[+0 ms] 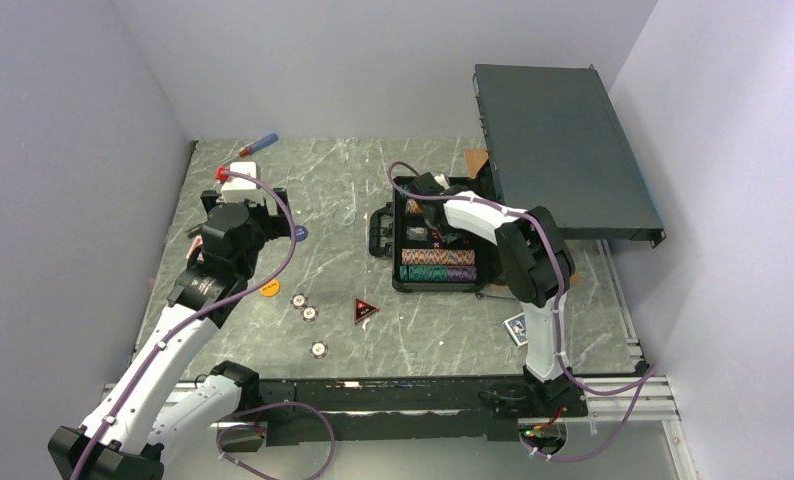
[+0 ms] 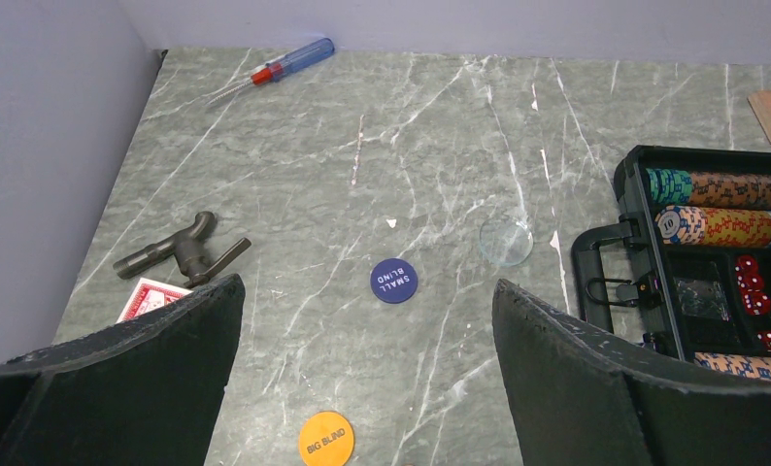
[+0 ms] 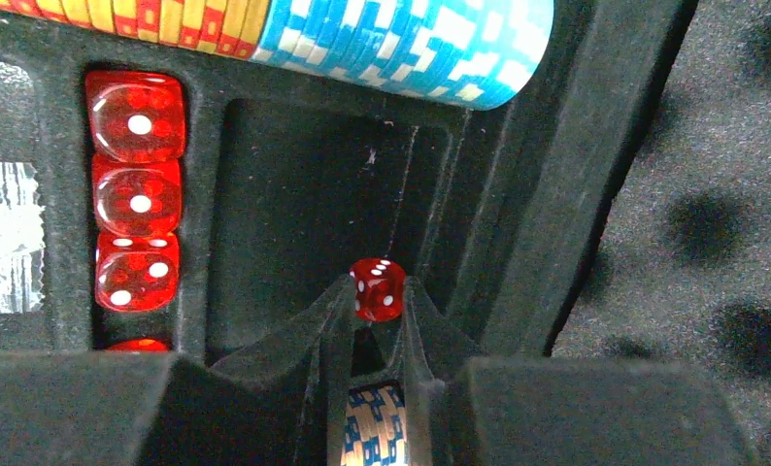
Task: Pack up texas hold em set
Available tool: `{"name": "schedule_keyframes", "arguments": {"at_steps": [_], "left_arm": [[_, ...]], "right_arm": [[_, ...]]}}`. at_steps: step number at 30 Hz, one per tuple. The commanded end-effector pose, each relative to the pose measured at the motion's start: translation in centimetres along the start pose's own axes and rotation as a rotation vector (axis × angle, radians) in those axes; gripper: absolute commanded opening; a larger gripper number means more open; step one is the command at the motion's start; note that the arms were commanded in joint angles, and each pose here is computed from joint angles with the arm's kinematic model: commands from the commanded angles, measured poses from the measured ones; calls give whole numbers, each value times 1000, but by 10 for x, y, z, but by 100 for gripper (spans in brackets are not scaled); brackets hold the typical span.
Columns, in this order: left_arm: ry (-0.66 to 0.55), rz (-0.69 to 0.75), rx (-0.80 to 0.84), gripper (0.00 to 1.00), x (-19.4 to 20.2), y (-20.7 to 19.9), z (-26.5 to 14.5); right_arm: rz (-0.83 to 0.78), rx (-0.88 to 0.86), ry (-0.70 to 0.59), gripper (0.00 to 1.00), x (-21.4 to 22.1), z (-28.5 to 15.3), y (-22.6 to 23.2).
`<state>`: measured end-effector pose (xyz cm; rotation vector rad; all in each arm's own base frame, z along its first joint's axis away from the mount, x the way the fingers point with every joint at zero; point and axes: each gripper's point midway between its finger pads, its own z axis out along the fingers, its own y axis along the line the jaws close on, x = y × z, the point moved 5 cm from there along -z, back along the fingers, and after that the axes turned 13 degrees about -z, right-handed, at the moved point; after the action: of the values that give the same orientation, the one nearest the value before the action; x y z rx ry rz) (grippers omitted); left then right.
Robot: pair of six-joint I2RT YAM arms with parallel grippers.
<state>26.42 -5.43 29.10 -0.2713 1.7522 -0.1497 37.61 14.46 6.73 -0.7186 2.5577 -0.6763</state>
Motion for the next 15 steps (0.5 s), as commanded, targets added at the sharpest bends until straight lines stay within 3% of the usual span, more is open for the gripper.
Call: {"name": "schedule_keyframes", "arguments": {"at_steps": [1,8,15], "left_arm": [[-54,-38,27,99,-18,-6,-5],[-53,-38,21,99,-17,-5,-4],[-55,-38,24,99,-18,-5,-5]], "right_arm": [[-4,-149,-45,12,-3,16,47],[43,-203,-193,9,-50,-7,55],[39,-164,-173,8,-55,0,51]]}}
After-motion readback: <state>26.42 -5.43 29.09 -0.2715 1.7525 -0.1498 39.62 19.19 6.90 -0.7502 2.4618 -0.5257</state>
